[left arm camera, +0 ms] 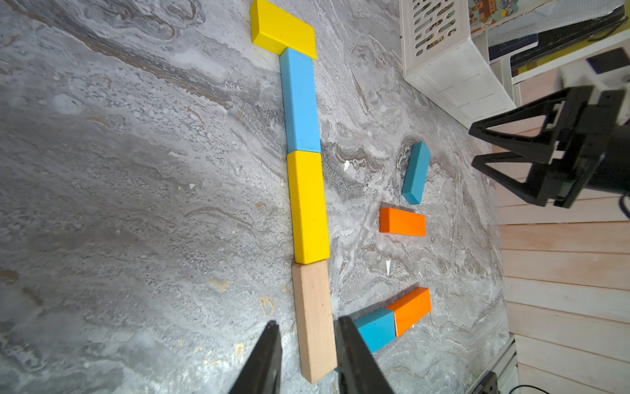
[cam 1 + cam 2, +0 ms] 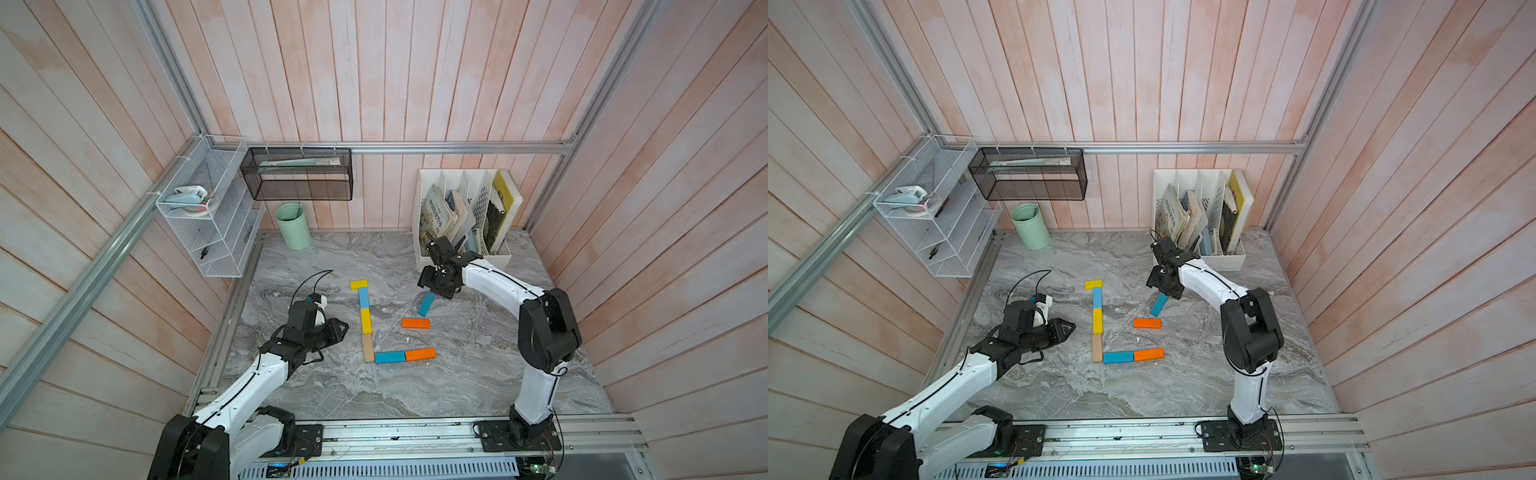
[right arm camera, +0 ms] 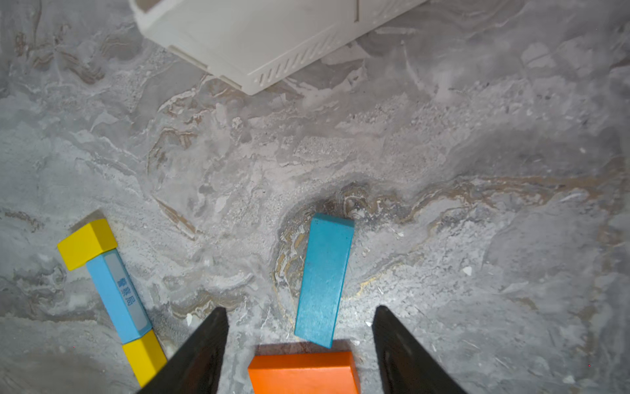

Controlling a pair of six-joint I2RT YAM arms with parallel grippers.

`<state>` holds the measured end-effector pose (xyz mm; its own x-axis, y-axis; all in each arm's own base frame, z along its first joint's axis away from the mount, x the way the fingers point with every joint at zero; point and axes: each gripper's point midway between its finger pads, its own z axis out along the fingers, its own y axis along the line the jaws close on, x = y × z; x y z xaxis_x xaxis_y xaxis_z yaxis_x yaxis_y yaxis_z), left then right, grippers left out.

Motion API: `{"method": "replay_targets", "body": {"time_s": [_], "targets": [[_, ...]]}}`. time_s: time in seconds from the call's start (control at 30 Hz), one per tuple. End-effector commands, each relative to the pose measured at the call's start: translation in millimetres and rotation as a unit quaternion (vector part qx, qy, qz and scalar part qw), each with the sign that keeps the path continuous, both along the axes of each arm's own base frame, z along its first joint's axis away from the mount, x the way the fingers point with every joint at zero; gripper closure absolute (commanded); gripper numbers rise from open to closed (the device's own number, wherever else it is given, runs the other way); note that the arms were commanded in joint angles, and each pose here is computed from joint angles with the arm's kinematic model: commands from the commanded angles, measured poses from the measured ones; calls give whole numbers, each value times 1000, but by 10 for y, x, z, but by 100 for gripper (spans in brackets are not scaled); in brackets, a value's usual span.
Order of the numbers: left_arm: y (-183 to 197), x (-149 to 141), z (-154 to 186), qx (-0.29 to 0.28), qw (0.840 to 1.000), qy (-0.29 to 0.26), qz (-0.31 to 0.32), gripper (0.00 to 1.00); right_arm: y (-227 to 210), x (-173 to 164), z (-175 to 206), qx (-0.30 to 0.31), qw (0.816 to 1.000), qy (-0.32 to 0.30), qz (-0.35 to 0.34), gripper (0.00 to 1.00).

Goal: Assemble a giraffe with building blocks
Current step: Pick up the building block from the center of the board.

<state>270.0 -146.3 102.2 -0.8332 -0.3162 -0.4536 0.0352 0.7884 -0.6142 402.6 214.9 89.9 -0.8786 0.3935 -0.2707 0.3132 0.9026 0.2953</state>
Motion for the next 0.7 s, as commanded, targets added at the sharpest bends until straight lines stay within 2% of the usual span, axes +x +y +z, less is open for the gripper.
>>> {"method": "replay_targets", "body": {"time_s": [0.0, 0.23, 0.4, 0.47, 0.57, 0.67], "targets": [[-27, -26, 4, -12, 1000, -5, -9, 68, 114, -30, -153, 17, 998, 44, -32, 28], [-41, -47, -45, -18, 1000, -3, -12, 68, 10, -147, -585, -33, 990, 120, -59, 27], [-28, -73, -86, -14, 1000, -2, -13, 68, -82, -208, -715, -61, 985, 141, -75, 29], [-24, -82, -106, -13, 1000, 0, -12, 68, -87, -225, -746, -59, 985, 140, -78, 38], [-27, -87, -116, -14, 1000, 1, -13, 68, -113, -243, -763, -58, 986, 133, -84, 70], [-26, -93, -120, -14, 1000, 2, -14, 68, -115, -236, -743, -53, 988, 121, -74, 84]]}}
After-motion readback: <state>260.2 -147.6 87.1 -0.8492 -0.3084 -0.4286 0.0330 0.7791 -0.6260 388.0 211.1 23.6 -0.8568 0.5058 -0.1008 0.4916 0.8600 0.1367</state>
